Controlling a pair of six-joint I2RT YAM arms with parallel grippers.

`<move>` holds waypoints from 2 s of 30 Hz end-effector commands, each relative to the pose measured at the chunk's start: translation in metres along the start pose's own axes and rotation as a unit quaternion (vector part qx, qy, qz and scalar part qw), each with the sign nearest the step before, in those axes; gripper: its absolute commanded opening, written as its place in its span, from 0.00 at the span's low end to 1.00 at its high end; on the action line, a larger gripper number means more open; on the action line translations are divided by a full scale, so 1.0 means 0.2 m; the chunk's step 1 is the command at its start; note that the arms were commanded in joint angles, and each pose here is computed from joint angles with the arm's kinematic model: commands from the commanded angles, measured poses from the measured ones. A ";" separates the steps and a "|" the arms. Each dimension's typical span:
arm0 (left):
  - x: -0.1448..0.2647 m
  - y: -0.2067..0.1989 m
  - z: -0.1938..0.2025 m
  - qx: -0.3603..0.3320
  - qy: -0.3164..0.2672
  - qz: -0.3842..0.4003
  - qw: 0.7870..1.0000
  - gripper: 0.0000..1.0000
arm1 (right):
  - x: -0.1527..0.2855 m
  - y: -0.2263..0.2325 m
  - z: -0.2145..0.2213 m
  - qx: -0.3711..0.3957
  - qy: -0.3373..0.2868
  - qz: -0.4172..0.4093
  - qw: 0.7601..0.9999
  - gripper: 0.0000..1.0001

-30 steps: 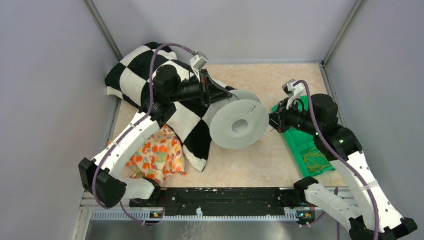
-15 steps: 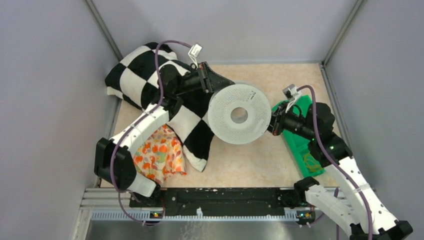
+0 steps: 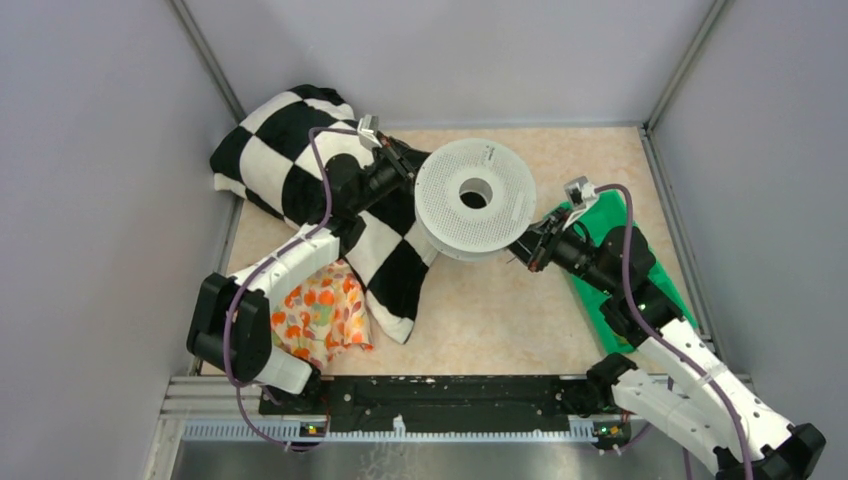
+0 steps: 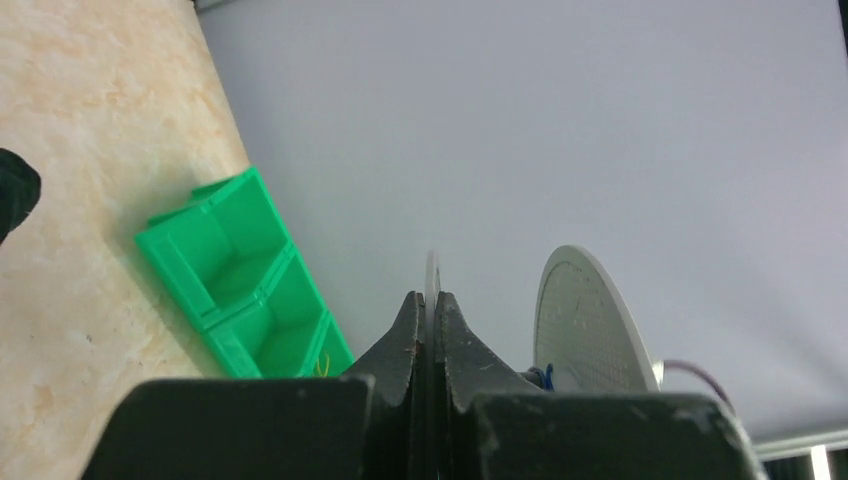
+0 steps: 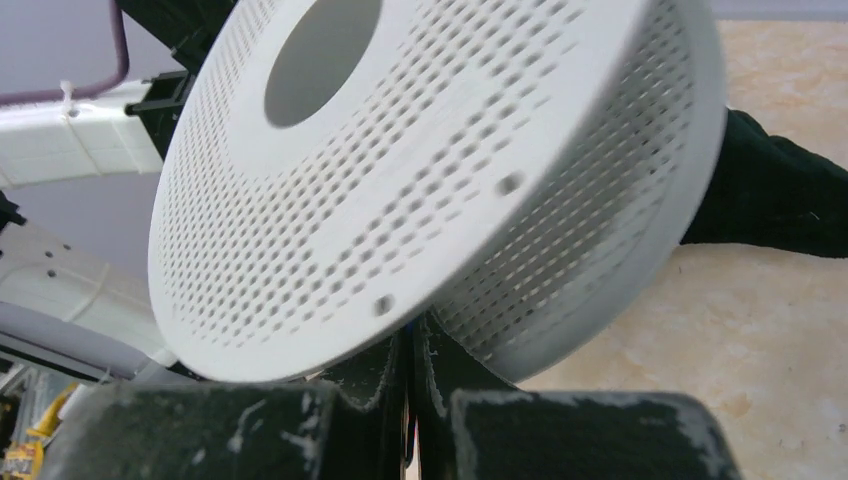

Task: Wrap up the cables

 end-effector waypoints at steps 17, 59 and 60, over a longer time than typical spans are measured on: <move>0.02 -0.05 -0.03 0.037 -0.103 -0.015 0.994 0.00 | -0.13 0.17 0.05 0.067 0.033 -0.013 0.997 0.00; 0.05 -0.60 -0.12 -0.227 -0.132 0.091 0.961 0.00 | 0.26 -0.08 0.05 0.135 0.048 0.225 0.964 0.85; 0.05 -0.61 -0.13 -0.232 -0.134 0.092 0.959 0.00 | 0.27 -0.09 0.04 0.139 0.046 0.232 0.962 0.86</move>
Point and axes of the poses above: each gripper's point midway between its finger pads, its own x axis back along the fingers, its own y axis along the line the jaws close on, z = x × y, the point moved 7 cm from there along x, back along the fingers, and after that the axes turned 9 degrees about x, right-handed, at the moved point
